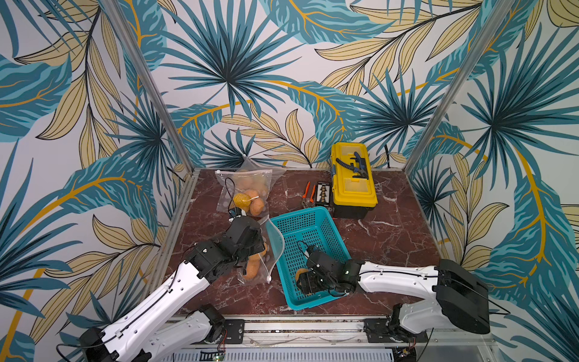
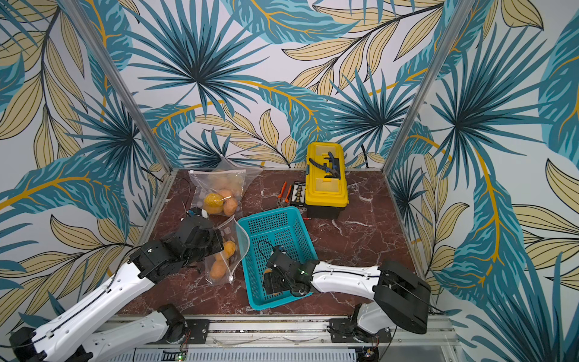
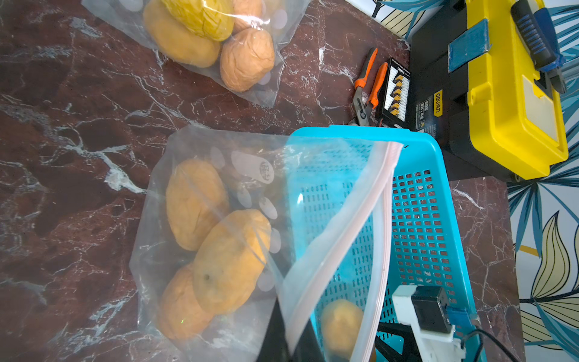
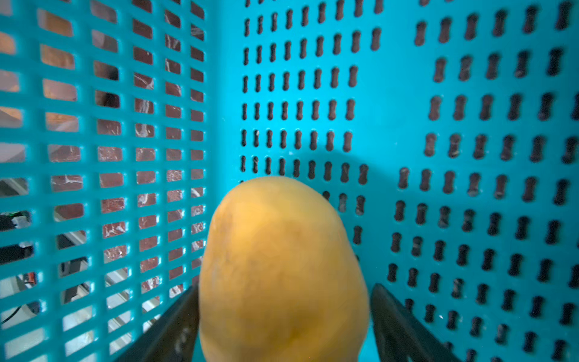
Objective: Put the potatoes into a zipper bag and zip it
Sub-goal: Pick up the potato from the basket, then place the potato into the zipper food storage bag.
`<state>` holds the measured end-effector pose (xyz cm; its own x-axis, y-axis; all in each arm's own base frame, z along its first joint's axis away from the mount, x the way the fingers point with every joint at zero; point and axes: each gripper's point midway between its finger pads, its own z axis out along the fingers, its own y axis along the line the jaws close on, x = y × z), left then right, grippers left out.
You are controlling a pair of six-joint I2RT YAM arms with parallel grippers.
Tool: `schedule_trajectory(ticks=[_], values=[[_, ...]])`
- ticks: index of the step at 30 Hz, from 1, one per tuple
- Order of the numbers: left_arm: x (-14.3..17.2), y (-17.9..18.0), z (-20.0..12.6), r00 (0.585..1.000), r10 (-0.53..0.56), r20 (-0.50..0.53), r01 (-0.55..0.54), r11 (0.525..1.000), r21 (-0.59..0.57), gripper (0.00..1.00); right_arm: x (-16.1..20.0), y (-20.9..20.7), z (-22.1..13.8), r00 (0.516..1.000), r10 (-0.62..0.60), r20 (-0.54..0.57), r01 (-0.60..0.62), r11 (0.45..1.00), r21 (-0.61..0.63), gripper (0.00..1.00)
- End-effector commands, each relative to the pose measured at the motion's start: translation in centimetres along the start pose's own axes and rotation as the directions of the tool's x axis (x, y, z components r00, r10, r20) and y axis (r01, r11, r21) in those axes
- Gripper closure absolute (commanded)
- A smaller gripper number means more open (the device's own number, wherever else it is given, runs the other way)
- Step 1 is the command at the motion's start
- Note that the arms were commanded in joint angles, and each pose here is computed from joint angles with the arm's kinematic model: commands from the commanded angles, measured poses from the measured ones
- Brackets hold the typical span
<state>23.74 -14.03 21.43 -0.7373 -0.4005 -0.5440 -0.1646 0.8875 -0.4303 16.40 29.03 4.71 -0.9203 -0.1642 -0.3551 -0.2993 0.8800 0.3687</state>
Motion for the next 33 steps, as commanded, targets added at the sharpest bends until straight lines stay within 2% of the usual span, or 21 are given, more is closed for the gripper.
schedule_trajectory(ticks=[1,6,11,15,18,20,26,33], values=[[-0.4,-0.6,-0.3,1.000,0.008,0.014,-0.009,1.000,0.024,1.00,-0.4,0.8,-0.5,1.000,-0.017,0.005,0.017,1.000,-0.018,0.31],[-0.3,-0.6,-0.3,1.000,0.009,0.012,-0.009,1.000,0.024,1.00,-1.3,0.3,-2.6,0.998,-0.025,0.062,0.025,1.000,0.009,0.45],[-0.3,-0.5,-0.3,1.000,0.007,0.011,-0.007,1.000,0.023,1.00,-4.2,0.1,-8.2,0.977,-0.066,0.200,0.056,0.997,0.056,0.52],[-0.3,-0.6,-0.3,1.000,0.007,0.011,-0.007,1.000,0.023,1.00,-7.4,2.6,-14.0,0.931,-0.110,0.349,0.122,0.992,-0.012,0.56],[-0.4,-0.5,-0.3,1.000,0.007,0.014,-0.008,1.000,0.022,1.00,-9.4,5.5,-17.1,0.901,-0.146,0.409,0.193,0.978,-0.076,0.58],[-0.4,-0.6,-0.3,1.000,0.007,0.014,-0.007,1.000,0.022,1.00,-10.5,7.4,-17.9,0.890,-0.172,0.422,0.236,0.966,-0.104,0.59],[-0.3,-0.5,-0.2,1.000,0.007,0.012,-0.008,1.000,0.021,1.00,-13.3,12.7,-15.3,0.894,-0.251,0.372,0.322,0.936,-0.143,0.62],[-0.3,-0.5,-0.3,1.000,0.008,0.010,-0.008,1.000,0.027,1.00,-14.9,14.3,-9.3,0.911,-0.295,0.287,0.333,0.938,-0.092,0.63]])
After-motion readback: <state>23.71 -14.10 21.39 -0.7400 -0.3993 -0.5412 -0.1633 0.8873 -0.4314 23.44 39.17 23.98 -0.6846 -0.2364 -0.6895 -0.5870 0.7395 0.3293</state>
